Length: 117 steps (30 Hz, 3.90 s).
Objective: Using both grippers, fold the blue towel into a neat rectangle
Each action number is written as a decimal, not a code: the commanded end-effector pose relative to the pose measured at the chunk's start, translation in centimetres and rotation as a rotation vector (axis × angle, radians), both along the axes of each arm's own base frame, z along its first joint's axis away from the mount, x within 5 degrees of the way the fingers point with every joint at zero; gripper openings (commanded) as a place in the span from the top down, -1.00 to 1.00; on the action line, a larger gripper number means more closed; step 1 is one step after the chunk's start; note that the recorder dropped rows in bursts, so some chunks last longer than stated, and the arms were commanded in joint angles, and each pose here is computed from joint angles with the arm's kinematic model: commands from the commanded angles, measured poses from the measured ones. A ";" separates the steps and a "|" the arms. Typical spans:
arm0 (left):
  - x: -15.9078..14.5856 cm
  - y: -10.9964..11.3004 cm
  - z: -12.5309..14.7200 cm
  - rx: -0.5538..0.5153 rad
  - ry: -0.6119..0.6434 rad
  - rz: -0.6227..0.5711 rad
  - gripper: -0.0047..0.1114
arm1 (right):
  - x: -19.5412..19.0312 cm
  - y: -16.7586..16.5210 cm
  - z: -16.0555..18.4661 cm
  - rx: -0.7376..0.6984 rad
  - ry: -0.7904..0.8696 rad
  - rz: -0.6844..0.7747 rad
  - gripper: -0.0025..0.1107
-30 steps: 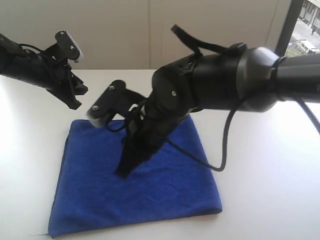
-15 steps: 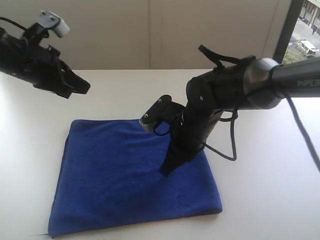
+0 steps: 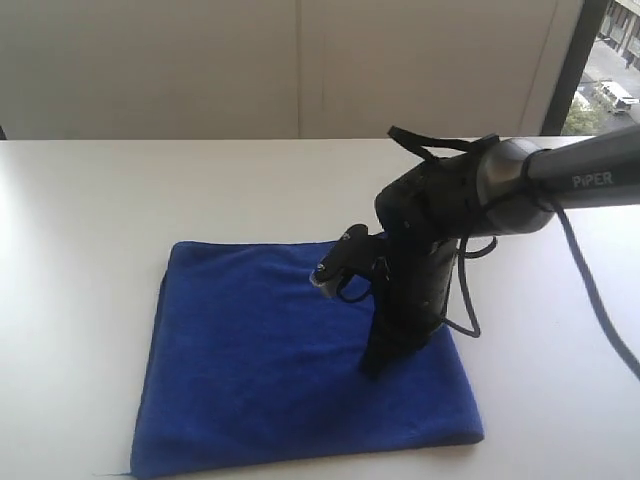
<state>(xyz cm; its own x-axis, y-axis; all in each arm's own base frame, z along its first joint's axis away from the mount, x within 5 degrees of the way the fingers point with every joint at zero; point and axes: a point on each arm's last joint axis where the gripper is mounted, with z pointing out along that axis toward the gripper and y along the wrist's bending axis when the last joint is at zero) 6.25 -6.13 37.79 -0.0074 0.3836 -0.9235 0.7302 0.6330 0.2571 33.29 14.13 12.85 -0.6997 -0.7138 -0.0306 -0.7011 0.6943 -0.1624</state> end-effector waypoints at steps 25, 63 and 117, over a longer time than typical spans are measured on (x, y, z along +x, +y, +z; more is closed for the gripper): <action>-4.1 3.9 -10.4 -0.046 0.254 0.456 0.92 | -8.6 11.8 -0.4 0.133 -0.011 0.353 0.96; -4.2 4.0 -10.2 -0.062 0.211 0.461 0.92 | 8.8 8.4 0.8 0.595 -0.038 -0.013 0.96; -4.1 4.0 -10.0 -0.064 0.183 0.464 0.92 | 5.0 -1.4 5.5 0.241 -0.057 -0.090 0.96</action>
